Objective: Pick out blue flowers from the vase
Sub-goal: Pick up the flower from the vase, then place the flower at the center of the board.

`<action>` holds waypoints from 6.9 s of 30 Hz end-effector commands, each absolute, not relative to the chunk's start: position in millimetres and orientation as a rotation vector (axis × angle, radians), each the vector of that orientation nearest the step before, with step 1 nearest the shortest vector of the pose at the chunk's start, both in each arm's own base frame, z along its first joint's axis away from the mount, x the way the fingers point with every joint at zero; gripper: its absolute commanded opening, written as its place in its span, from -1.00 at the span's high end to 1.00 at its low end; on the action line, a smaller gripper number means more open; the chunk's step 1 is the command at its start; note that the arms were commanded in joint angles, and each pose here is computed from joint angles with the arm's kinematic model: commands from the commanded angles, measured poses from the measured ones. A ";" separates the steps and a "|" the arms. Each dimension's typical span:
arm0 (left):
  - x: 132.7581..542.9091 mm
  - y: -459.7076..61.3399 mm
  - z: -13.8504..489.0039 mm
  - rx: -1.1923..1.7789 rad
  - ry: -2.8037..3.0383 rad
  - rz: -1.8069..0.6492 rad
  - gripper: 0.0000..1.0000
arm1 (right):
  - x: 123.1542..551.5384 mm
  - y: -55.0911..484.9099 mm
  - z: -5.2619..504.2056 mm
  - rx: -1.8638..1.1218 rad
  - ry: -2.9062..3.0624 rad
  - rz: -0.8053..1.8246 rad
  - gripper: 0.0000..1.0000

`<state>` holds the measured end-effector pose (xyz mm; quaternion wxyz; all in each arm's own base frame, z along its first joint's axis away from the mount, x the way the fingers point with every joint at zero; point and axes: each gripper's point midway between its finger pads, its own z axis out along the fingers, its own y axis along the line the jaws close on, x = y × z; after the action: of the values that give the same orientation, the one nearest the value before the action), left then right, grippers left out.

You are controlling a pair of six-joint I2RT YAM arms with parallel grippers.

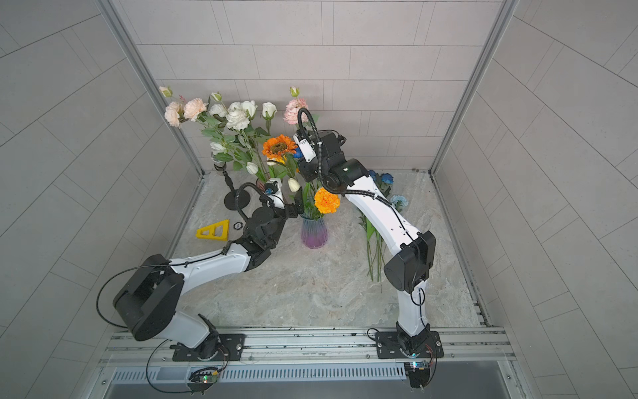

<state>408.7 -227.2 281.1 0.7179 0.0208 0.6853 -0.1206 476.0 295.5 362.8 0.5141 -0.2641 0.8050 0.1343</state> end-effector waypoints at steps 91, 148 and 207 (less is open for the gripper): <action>405.6 -221.9 289.5 0.026 1.498 -0.284 -0.83 | 416.3 268.4 436.1 -0.569 1.739 0.465 0.80; 405.4 -228.5 299.1 0.036 1.486 -0.327 -0.82 | 414.5 277.0 434.1 -0.644 1.643 0.642 0.89; 370.1 -226.9 356.0 0.150 1.425 -0.397 -0.84 | 241.1 105.9 631.4 -0.226 1.061 0.323 1.00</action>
<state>375.9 -227.2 340.4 0.7282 0.0625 0.6606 -0.1717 240.9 124.9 635.9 0.8373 -0.1327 0.4905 0.2020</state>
